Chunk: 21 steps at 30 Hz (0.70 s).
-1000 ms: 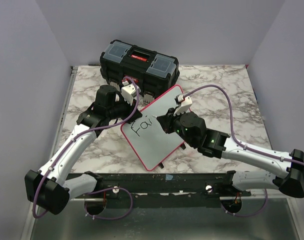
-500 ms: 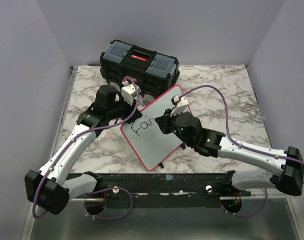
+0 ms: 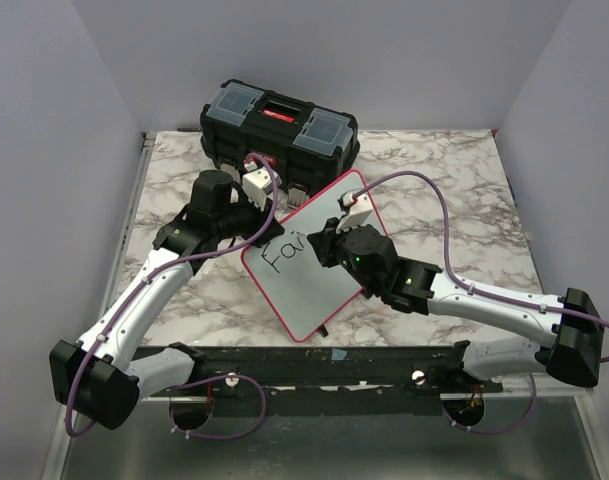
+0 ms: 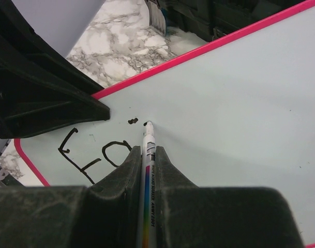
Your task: Write a sentence on the whiteboard
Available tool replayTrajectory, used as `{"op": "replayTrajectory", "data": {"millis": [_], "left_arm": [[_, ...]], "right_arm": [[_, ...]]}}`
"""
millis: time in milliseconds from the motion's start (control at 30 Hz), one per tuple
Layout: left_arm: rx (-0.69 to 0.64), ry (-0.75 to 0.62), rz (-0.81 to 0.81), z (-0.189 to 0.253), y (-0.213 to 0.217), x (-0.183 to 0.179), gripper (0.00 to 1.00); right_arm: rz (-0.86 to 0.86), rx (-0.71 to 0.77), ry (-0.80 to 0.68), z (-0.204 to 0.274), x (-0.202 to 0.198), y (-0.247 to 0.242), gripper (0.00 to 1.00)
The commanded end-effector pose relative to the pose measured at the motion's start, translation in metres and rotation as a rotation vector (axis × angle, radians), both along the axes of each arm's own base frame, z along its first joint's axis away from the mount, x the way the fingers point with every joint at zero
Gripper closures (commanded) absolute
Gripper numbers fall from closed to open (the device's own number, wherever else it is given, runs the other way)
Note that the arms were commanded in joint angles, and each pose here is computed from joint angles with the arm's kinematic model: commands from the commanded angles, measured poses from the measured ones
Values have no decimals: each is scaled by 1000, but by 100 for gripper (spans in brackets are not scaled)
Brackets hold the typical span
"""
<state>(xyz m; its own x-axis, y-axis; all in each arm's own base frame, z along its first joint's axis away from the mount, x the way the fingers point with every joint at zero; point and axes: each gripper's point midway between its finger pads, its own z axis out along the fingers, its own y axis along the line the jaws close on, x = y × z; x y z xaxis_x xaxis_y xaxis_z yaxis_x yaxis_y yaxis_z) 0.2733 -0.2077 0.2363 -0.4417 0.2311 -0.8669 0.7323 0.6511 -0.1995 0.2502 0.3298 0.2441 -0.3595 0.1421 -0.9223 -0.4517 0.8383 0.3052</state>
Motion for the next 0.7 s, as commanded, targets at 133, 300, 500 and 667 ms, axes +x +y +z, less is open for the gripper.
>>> {"op": "replayTrajectory", "data": {"millis": [133, 300, 500, 667], "left_arm": [[11, -96, -13, 15, 2, 4, 100], [13, -94, -11, 14, 3, 4, 100], [22, -90, -9, 12, 3, 6, 100], [22, -91, -8, 11, 3, 6, 100]], "right_arm": [[-104, -30, -9, -12, 15, -22, 99], [-118, -23, -12, -9, 19, -29, 99], [-86, -18, -12, -3, 13, -30, 99], [-47, 33, -31, 15, 5, -32, 99]]}}
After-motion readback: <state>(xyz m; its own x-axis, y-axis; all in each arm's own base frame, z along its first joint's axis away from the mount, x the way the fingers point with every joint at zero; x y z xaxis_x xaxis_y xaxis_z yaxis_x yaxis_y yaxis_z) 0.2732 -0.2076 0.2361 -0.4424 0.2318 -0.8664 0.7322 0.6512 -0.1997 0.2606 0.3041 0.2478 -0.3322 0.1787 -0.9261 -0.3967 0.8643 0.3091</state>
